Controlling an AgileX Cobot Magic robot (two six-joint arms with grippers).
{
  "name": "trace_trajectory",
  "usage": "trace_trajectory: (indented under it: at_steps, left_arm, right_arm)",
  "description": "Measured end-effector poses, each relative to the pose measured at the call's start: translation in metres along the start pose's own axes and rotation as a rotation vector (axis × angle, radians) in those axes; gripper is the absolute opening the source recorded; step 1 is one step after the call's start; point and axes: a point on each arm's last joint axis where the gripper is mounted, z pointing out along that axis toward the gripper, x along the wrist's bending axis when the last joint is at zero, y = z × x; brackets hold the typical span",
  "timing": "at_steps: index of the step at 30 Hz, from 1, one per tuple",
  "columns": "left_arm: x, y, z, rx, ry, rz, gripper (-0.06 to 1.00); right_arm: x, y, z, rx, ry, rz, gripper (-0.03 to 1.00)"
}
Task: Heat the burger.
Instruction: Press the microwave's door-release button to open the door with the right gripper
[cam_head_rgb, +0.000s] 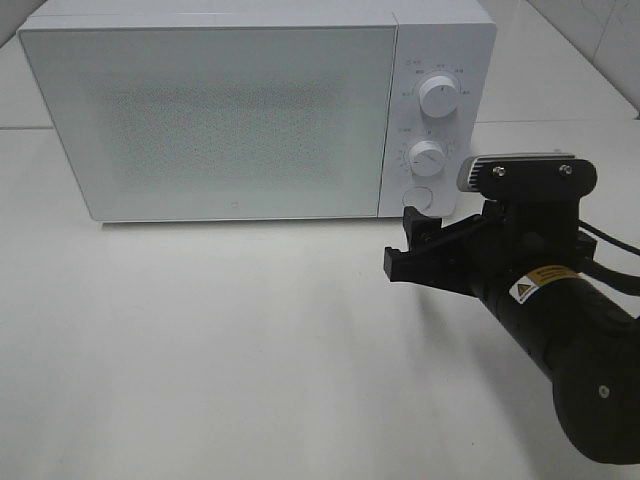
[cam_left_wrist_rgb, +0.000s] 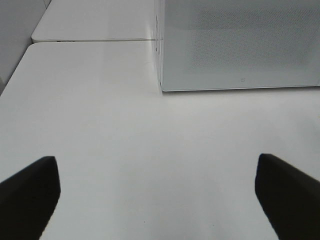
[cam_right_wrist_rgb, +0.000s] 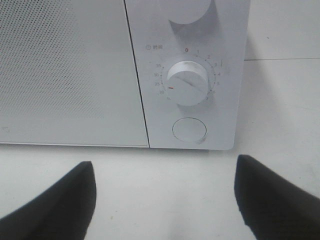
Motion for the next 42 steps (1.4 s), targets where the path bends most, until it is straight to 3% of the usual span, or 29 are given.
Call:
trace_trajectory:
  at_steps: [9,15,21,22,24,25,26,27,29,30,31,32,33,34,36,42]
  left_arm:
    - [0.0000,0.0000,0.0000,0.000,0.000,0.000,0.98]
    - [0.0000,0.0000,0.0000,0.000,0.000,0.000,0.98]
    - [0.0000,0.0000,0.0000,0.000,0.000,0.000,0.98]
    - [0.0000,0.0000,0.0000,0.000,0.000,0.000,0.98]
    - [0.0000,0.0000,0.0000,0.000,0.000,0.000,0.98]
    - [0.0000,0.0000,0.0000,0.000,0.000,0.000,0.98]
    - [0.0000,0.0000,0.0000,0.000,0.000,0.000,0.98]
    - [0.0000,0.0000,0.0000,0.000,0.000,0.000,0.98]
    - [0.0000,0.0000,0.0000,0.000,0.000,0.000,0.98]
    - [0.0000,0.0000,0.0000,0.000,0.000,0.000,0.98]
    - [0.0000,0.0000,0.0000,0.000,0.000,0.000,0.98]
    - [0.0000,0.0000,0.0000,0.000,0.000,0.000,0.98]
    - [0.0000,0.0000,0.0000,0.000,0.000,0.000,0.98]
    - [0.0000,0.0000,0.0000,0.000,0.000,0.000,0.98]
    - [0.0000,0.0000,0.0000,0.000,0.000,0.000,0.98]
    - [0.0000,0.0000,0.0000,0.000,0.000,0.000,0.98]
  right_arm:
    - [0.0026,-0.0025,0.0010,0.006,-0.001,0.006,0.75]
    - [0.0025,-0.0022,0.0010,0.002,-0.002,0.126,0.71]
    - [0.0015,0.0009,0.0009,-0.034,-0.007,0.377,0.60]
    - [0.0013,0.0015,0.0009,-0.041,-0.005,0.503,0.53]
    - [0.0013,0.0017,0.0009,-0.044,-0.004,0.558,0.49]
    - [0.0013,0.0019,0.0009,-0.046,0.000,0.701,0.42]
    - [0.0013,0.0019,0.0009,-0.046,0.000,0.701,0.42]
    - [0.0013,0.0019,0.0009,-0.047,0.003,0.828,0.34]
    - [0.0013,0.0019,0.0009,-0.047,0.004,0.896,0.31]
    - [0.0012,0.0020,0.0009,-0.048,0.007,1.007,0.24]
    - [0.0012,0.0020,0.0009,-0.048,0.007,1.007,0.24]
    - [0.0012,0.0020,0.0009,-0.048,0.010,1.116,0.21]
    - [0.0012,0.0019,0.0009,-0.048,0.010,1.156,0.14]
    - [0.0012,0.0019,0.0009,-0.048,0.010,1.156,0.14]
    - [0.0009,0.0012,0.0009,-0.042,0.006,1.286,0.04]
    - [0.0015,-0.0032,0.0010,0.001,-0.020,1.400,0.02]
